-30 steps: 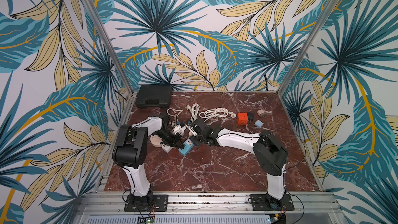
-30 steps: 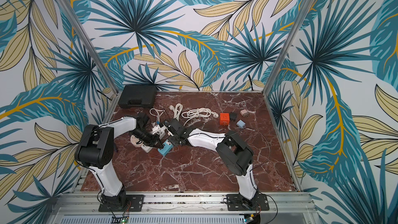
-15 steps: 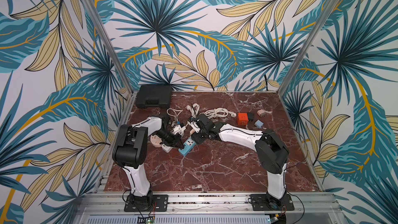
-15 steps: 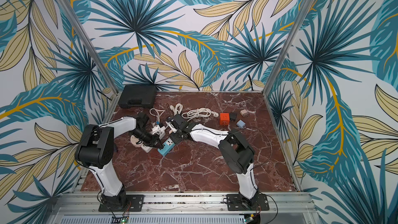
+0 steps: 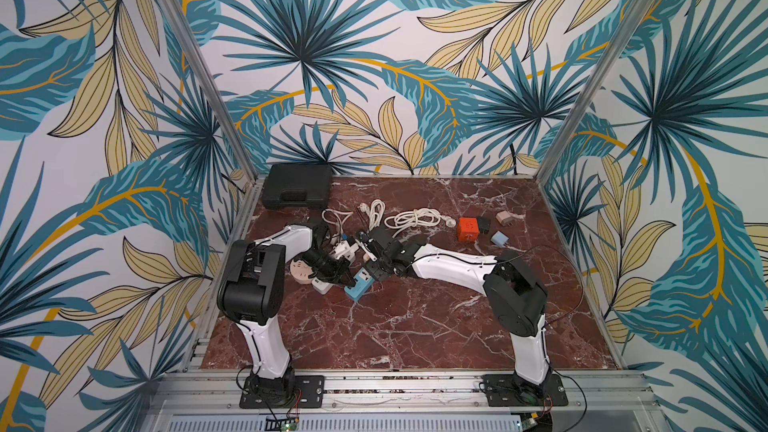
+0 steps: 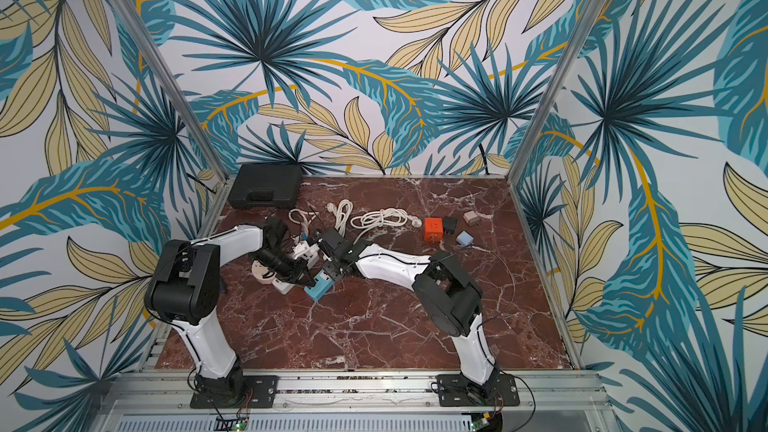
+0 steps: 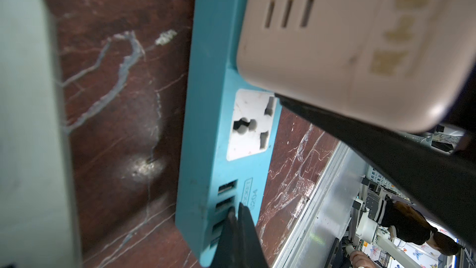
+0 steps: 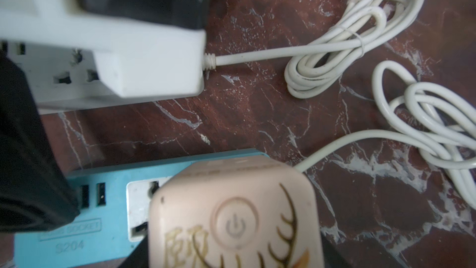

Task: Pull the plug off the socket
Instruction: Remove the plug from the socket.

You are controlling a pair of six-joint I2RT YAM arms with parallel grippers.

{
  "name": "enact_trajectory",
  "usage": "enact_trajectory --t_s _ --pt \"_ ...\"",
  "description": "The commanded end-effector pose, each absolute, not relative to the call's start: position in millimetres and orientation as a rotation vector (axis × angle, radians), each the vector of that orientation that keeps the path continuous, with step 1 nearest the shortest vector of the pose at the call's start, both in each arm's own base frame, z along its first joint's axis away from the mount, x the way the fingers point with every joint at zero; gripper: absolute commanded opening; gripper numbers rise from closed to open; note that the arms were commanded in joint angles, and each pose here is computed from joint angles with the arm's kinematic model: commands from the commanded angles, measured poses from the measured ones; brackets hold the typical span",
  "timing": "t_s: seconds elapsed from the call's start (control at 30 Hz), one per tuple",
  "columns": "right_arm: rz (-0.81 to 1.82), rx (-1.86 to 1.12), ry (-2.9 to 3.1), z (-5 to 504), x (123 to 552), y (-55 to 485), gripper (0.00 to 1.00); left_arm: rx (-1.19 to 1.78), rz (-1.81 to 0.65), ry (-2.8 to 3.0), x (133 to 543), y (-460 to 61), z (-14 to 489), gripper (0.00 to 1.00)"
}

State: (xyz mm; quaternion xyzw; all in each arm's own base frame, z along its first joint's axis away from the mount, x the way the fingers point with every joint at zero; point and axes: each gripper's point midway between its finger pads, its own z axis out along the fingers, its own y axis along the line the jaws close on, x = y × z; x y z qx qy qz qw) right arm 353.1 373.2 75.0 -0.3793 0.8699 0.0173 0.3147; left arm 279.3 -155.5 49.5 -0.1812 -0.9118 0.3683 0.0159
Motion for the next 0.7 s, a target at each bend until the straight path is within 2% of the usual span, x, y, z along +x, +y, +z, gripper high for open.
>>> enact_trajectory --t_s 0.0,0.3,0.57,0.67 --pt "-0.04 -1.059 2.237 73 347 384 0.02 -0.611 0.965 -2.907 290 -139 20 0.0" --pt "0.103 -1.076 2.236 82 339 399 0.02 -0.608 0.967 -2.905 290 -139 21 0.0" --pt "0.422 -0.921 2.294 108 346 405 0.02 -0.609 0.967 -2.906 290 -139 21 0.0" --pt "0.421 -0.911 2.315 112 348 402 0.02 -0.609 0.968 -2.906 290 -139 21 0.0"
